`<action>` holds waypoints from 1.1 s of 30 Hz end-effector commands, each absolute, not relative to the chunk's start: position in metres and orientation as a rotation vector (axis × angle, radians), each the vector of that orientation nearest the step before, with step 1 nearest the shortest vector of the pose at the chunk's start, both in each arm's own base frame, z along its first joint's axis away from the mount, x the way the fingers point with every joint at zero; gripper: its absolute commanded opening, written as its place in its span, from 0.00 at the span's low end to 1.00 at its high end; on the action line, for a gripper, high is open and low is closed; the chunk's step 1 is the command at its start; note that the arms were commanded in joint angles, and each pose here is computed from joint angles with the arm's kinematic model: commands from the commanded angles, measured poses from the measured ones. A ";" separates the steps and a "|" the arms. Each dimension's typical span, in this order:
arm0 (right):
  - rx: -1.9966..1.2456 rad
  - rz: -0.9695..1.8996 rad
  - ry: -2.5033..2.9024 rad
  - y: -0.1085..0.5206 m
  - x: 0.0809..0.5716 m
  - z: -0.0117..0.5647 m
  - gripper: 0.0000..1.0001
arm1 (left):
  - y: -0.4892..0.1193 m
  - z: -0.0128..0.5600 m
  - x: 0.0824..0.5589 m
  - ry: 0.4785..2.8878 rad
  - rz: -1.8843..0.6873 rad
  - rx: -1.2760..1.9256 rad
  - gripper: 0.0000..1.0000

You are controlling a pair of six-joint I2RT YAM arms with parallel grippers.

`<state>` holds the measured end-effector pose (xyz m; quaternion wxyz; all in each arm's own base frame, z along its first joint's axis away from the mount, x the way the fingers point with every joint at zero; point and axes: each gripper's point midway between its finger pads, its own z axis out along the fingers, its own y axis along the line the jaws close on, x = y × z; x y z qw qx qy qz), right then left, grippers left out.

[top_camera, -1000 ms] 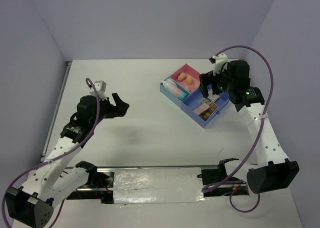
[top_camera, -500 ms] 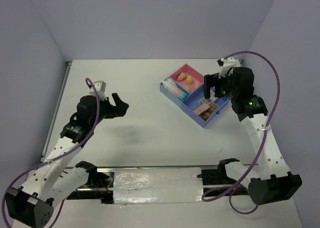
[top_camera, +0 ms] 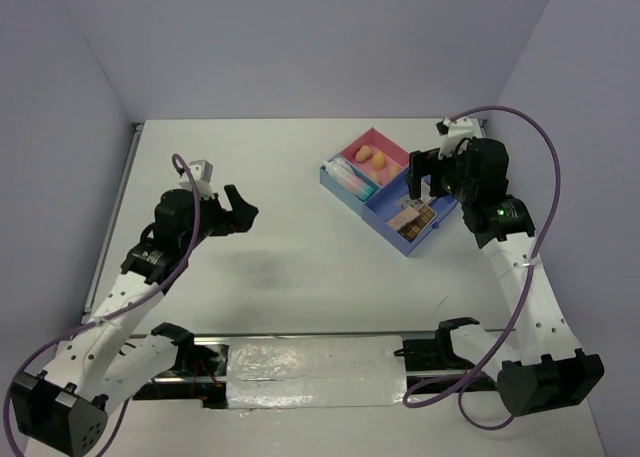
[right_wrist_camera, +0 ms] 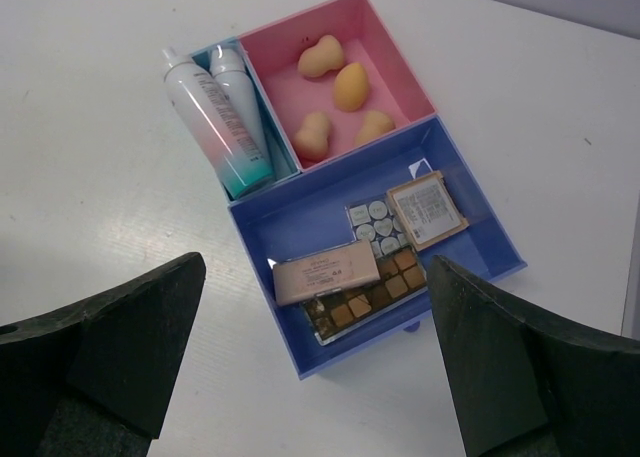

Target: Organize the makeup

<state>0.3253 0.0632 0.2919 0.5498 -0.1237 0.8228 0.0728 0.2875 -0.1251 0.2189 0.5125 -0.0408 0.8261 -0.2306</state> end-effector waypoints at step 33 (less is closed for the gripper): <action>-0.246 0.090 1.868 0.049 0.328 0.296 1.00 | -0.126 0.233 0.296 1.938 -0.571 -0.113 0.99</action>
